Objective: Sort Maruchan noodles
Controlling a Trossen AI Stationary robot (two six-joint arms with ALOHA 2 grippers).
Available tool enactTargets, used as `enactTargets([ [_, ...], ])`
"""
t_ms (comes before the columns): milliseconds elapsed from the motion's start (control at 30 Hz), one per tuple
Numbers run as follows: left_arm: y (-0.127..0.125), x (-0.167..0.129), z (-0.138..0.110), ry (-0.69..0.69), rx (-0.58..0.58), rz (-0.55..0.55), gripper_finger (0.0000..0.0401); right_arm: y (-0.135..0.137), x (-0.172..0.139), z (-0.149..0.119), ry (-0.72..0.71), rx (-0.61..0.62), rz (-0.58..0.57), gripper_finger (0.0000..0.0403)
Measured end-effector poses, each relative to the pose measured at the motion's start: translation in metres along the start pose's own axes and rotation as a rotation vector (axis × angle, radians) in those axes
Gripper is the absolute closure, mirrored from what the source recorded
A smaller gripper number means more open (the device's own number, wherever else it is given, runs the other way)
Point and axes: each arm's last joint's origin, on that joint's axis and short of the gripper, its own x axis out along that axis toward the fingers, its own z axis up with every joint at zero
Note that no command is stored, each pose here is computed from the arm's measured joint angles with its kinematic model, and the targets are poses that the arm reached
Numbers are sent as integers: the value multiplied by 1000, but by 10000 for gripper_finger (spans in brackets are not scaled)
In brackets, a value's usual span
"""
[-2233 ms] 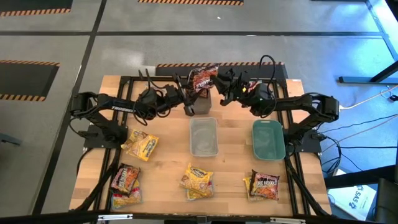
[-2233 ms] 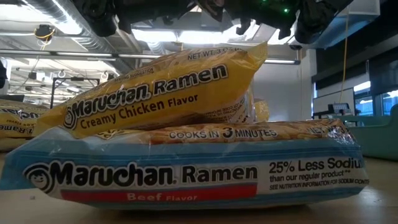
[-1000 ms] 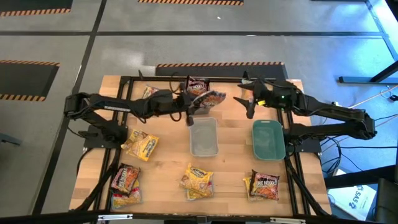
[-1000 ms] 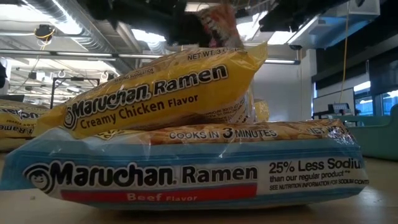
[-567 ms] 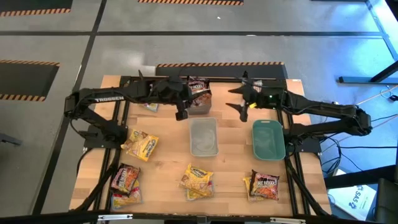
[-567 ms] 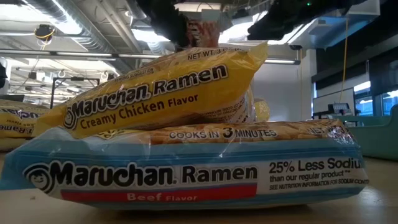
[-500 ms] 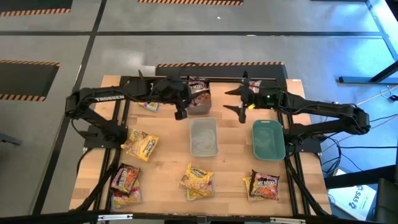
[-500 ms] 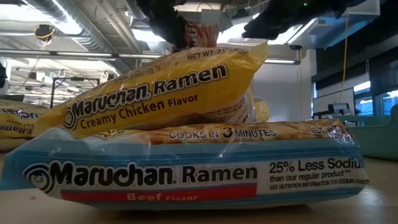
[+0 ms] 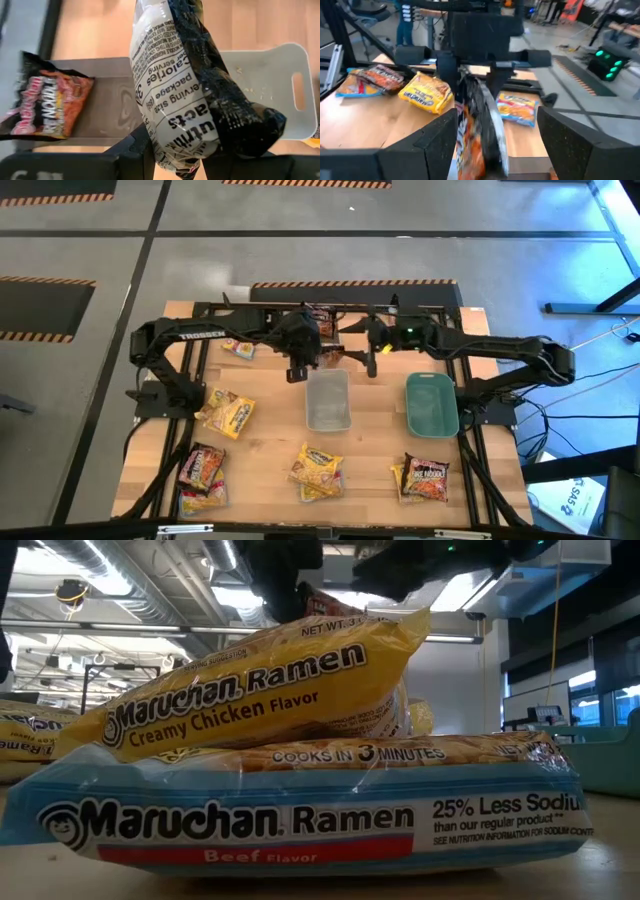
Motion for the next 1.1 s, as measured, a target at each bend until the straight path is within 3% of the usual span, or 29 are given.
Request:
enactTargets([
  [233, -1, 10, 2, 14, 11, -2, 285, -3, 34, -26, 115, 47, 44, 143],
  [567, 0, 10, 6, -25, 33, 4, 285, -3, 47, -45, 193, 65, 61, 146],
  [667, 0, 10, 9, -51, 37, 9, 285, -3, 47, -46, 196, 66, 62, 171],
  [900, 1, 10, 9, -45, 40, 65, 266, -3, 47, -46, 203, 48, 55, 297],
  [1100, 3, 0, 6, -26, 35, 190, 230, -3, 42, -44, 228, 13, 23, 300],
])
